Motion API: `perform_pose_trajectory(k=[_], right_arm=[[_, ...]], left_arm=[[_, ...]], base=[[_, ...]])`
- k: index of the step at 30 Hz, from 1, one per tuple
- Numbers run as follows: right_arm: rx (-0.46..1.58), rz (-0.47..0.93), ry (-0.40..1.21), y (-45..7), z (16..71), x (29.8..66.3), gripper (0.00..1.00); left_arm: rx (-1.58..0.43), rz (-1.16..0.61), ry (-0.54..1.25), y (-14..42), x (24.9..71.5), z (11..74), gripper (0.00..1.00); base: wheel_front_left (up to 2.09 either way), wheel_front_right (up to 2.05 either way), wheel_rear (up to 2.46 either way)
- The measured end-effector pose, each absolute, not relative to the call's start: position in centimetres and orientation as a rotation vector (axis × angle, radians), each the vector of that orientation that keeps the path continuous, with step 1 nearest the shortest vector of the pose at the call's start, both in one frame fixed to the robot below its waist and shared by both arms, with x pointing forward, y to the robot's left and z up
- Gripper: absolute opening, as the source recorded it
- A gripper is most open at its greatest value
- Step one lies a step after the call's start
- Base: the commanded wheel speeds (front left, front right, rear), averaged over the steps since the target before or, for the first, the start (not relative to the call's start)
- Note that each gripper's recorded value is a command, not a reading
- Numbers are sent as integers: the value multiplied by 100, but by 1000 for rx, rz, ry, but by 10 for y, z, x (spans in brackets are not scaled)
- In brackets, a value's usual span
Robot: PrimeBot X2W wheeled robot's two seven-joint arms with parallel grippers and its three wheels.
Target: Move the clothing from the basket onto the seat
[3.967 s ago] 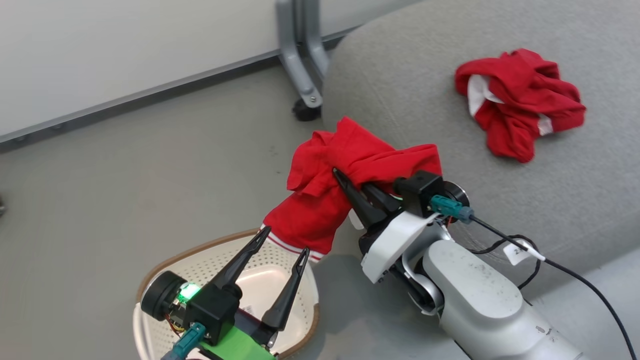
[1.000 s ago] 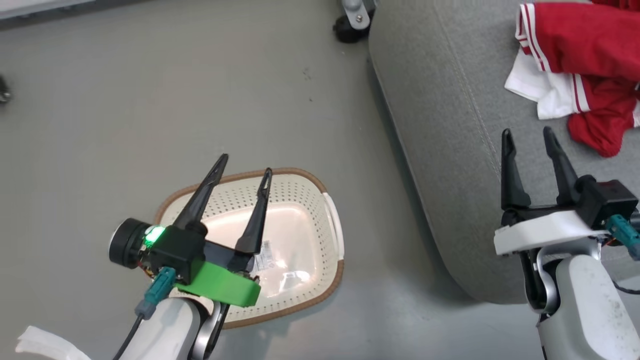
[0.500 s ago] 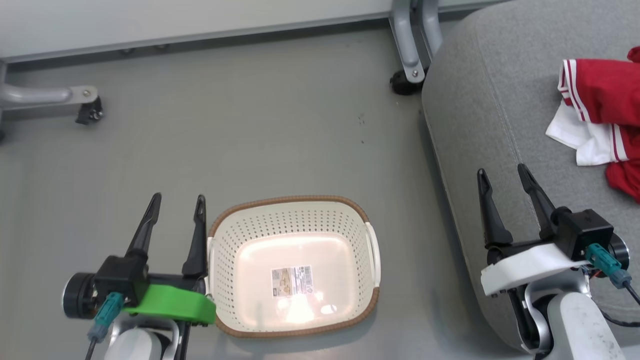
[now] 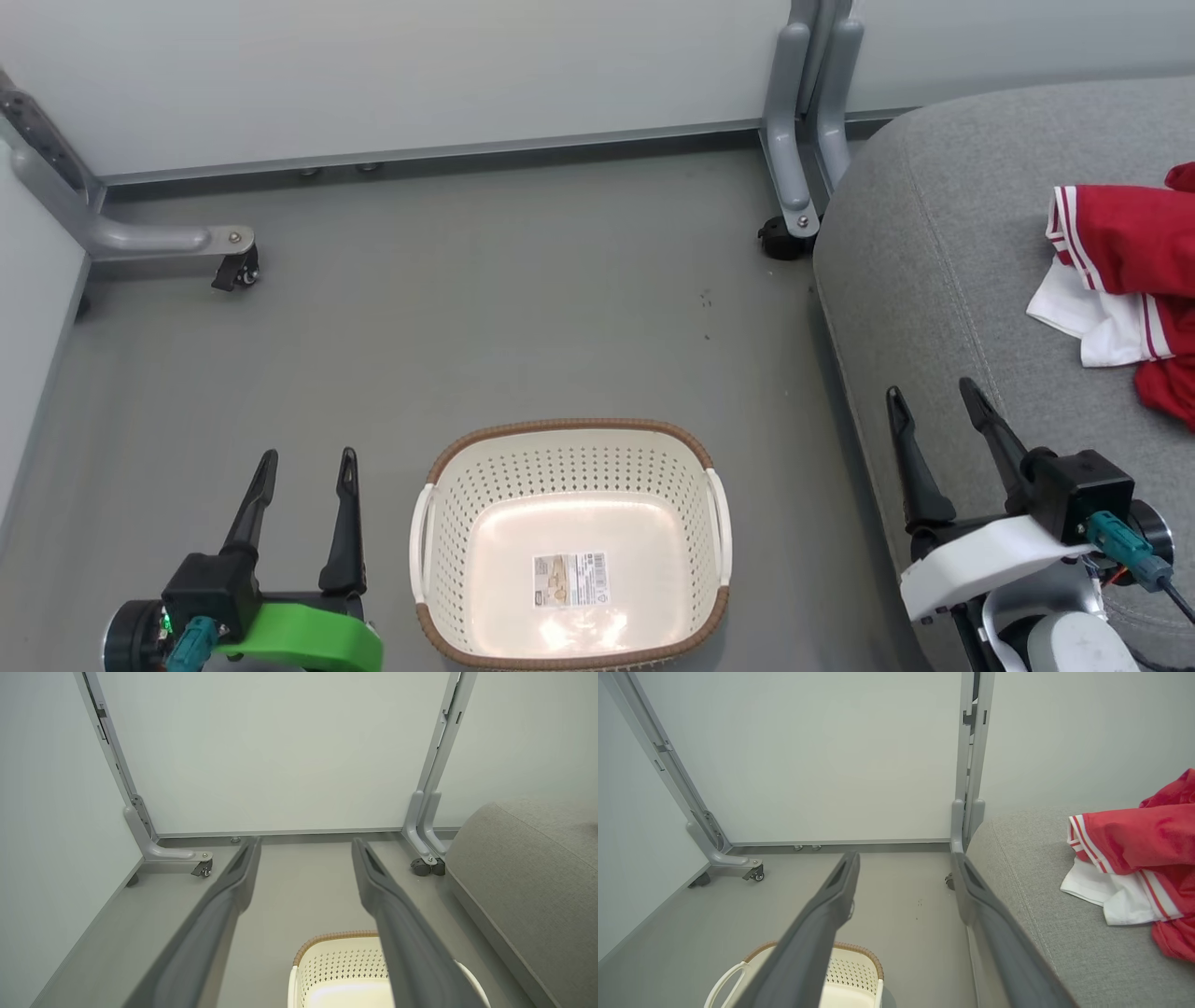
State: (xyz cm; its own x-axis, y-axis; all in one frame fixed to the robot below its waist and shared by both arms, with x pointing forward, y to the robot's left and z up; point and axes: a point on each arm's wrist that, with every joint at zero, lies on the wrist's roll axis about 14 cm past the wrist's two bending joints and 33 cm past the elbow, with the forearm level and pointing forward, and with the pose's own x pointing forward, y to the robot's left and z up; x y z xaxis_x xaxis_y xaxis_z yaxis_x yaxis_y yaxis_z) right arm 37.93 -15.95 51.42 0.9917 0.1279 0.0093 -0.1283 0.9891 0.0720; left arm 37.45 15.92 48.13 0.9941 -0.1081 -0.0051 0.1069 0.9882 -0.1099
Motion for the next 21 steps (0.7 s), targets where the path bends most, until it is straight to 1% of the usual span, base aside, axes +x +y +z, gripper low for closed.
perform_pose_trajectory(k=[11,21], right_arm=[[79,124,1,-160,518,353,100],[89,131,5,-158,519,341,100]], left_arm=[[-108,-104,17,160,353,478,100],[-104,-95,23,165,345,476,100]], base=[[0,0,0],[0,0,0]])
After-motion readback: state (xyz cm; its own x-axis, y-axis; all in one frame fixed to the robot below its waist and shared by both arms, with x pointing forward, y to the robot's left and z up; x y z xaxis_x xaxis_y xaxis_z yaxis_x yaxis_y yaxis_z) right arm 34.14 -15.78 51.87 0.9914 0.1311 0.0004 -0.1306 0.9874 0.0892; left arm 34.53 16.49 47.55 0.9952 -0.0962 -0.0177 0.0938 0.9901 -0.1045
